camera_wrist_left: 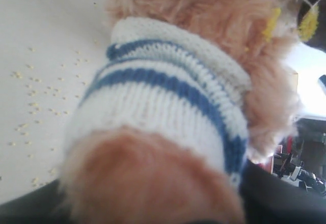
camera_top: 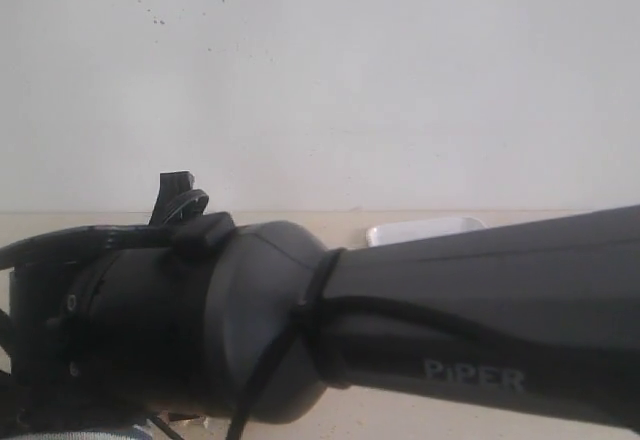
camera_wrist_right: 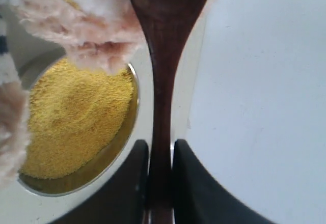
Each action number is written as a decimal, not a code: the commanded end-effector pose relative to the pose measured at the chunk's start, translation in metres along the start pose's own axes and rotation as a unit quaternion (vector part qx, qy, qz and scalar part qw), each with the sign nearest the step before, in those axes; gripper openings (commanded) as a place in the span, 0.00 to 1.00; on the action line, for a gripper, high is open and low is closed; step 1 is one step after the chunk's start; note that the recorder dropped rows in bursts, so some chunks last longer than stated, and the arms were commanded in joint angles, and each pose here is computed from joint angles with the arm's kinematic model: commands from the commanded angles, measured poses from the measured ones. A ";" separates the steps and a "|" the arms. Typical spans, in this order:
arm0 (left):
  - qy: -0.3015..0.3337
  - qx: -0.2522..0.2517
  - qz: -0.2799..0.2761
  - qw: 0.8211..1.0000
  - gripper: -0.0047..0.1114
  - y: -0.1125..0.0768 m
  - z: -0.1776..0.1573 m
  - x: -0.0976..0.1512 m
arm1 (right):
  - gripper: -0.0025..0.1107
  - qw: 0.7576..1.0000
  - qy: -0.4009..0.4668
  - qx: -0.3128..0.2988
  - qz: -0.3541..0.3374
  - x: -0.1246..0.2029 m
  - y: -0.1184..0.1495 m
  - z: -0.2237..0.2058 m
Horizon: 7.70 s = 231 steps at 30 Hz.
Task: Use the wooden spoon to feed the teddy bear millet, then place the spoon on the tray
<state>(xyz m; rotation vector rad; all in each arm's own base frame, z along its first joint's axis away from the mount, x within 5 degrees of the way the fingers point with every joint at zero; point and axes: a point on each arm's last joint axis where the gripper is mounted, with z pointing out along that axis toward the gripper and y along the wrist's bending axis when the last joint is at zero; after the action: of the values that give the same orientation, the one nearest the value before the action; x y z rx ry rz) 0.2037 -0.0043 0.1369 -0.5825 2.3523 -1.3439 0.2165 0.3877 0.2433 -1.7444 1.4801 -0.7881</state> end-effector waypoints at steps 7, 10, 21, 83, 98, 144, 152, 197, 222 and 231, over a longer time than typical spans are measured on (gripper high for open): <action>0.004 0.015 0.005 1.000 0.08 -0.004 0.001 0.001 | 0.02 0.996 0.014 0.076 -0.045 -0.001 0.024 -0.007; 0.004 0.015 0.005 1.000 0.08 -0.004 0.001 0.001 | 0.02 0.993 -0.003 0.117 -0.032 -0.005 0.027 -0.011; 0.004 0.015 0.005 1.000 0.08 -0.004 0.001 0.001 | 0.02 0.993 0.000 0.112 -0.024 -0.004 0.029 -0.011; -0.003 0.046 0.003 0.999 0.08 -0.010 0.000 -0.001 | 0.02 0.830 0.151 -0.122 0.523 0.292 -0.046 -0.019; -0.003 0.045 0.014 0.999 0.08 -0.009 0.000 -0.001 | 0.02 0.830 0.014 -0.039 0.556 0.291 -0.071 -0.001; -0.003 0.088 0.014 0.996 0.08 -0.017 -0.001 -0.001 | 0.02 0.786 0.166 -0.191 0.564 0.305 -0.022 0.231; -0.003 0.088 0.014 0.996 0.08 -0.017 -0.001 -0.001 | 0.16 0.789 0.147 -0.176 0.569 0.304 -0.025 0.234; -0.008 0.080 0.061 0.995 0.08 -0.016 0.000 -0.001 | 0.02 0.753 0.231 -0.168 0.593 0.323 -0.113 0.081; -0.002 0.085 0.073 0.994 0.08 -0.017 -0.001 0.001 | 0.02 0.660 0.045 0.078 0.746 0.346 -0.054 -0.058; -0.003 0.085 0.072 0.994 0.08 -0.017 0.000 0.000 | 0.02 0.648 0.010 0.122 0.752 0.355 -0.008 -0.113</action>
<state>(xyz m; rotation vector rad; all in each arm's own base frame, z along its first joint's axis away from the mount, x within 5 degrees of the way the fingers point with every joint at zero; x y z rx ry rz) 0.2048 -0.0096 0.1478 -0.3737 2.2347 -1.4221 0.2030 0.0298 0.3172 0.0962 2.0602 -0.0071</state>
